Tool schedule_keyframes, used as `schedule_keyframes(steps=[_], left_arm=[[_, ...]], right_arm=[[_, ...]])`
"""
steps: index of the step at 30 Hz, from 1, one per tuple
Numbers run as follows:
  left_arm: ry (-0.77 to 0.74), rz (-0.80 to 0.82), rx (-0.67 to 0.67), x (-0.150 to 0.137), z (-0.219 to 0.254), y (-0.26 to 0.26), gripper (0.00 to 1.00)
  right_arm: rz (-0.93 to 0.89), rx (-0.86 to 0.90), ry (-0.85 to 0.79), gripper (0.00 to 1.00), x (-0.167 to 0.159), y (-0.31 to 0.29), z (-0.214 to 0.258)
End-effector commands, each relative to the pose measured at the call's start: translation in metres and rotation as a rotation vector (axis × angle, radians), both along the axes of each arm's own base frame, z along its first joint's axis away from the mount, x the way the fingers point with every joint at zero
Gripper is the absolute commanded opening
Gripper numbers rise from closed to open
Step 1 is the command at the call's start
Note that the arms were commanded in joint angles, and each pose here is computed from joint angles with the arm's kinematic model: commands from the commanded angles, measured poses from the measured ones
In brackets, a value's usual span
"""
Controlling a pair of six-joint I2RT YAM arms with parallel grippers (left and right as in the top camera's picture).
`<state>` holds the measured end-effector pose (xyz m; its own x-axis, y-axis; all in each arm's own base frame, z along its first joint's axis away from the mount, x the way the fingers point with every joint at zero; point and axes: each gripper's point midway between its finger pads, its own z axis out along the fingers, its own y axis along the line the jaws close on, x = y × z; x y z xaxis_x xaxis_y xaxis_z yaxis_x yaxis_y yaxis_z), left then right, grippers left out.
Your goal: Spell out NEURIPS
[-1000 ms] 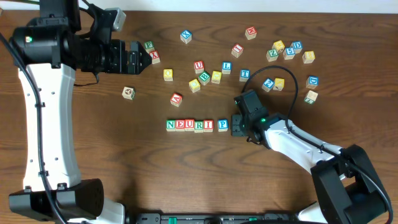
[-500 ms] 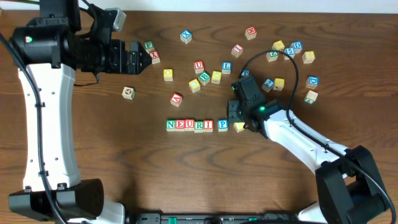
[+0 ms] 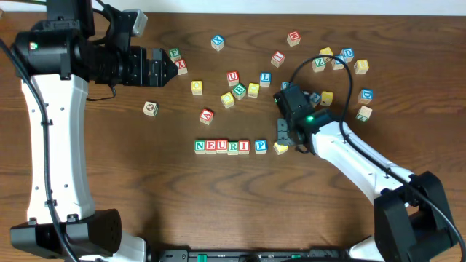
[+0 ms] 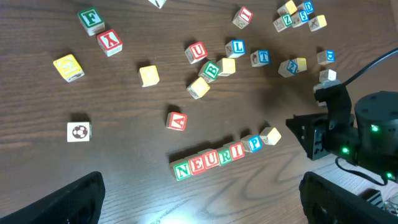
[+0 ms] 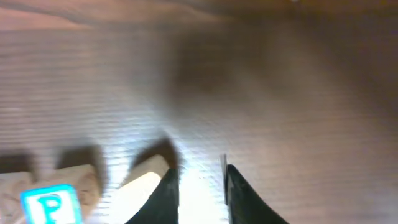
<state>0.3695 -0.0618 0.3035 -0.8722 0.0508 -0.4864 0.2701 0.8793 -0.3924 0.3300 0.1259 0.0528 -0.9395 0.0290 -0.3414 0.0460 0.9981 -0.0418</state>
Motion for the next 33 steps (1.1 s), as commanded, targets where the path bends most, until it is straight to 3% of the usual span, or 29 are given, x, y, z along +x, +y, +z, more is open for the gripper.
schedule_keyframes(steps=[1,8,33], left_arm=[[-0.029,-0.012,-0.001,-0.001,0.008,0.0,0.98],[-0.029,-0.012,-0.001,-0.001,0.008,0.0,0.98],[-0.029,-0.012,-0.001,-0.001,0.008,0.0,0.98]], right_arm=[[-0.055,-0.023,0.008,0.14,0.0,-0.01,0.002],[-0.067,-0.045,0.059,0.01,-0.013,-0.016,-0.002],[-0.054,0.041,0.084,0.01,-0.03,-0.003,-0.035]])
